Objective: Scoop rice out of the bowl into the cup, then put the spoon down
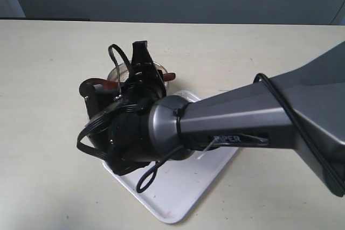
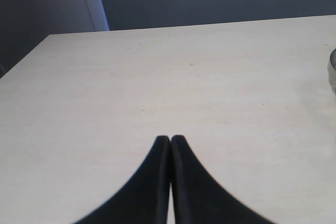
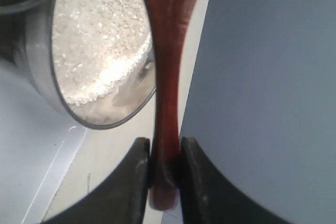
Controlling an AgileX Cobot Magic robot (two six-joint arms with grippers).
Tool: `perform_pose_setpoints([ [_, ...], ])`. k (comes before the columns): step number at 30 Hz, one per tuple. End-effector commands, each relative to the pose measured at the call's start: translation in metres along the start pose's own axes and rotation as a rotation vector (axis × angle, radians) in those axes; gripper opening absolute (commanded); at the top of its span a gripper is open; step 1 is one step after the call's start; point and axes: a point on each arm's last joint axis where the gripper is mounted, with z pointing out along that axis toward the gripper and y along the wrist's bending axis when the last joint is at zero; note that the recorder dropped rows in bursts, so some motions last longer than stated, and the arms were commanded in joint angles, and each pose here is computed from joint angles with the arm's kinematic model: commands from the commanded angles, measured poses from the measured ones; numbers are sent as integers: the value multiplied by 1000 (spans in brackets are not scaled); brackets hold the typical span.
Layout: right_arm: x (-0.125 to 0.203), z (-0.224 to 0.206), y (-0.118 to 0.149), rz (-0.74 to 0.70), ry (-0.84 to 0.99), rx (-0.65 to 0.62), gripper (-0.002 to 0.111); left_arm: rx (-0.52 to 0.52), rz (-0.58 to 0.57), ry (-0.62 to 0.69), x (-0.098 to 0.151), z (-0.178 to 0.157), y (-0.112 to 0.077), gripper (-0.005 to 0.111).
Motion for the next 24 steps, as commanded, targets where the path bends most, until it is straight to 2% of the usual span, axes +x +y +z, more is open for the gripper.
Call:
perform_pose_setpoints([
  [1, 1, -1, -3, 4, -12, 21, -1, 1, -5, -12, -2, 0, 0, 1],
  [9, 1, -1, -5, -18, -29, 74, -1, 1, -5, -14, -2, 0, 0, 1],
  [16, 3, -1, -2, -12, -20, 65, -1, 1, -5, -14, -2, 0, 0, 1],
  [24, 26, -20, -26, 249, 76, 16, -1, 1, -5, -14, -2, 0, 0, 1],
])
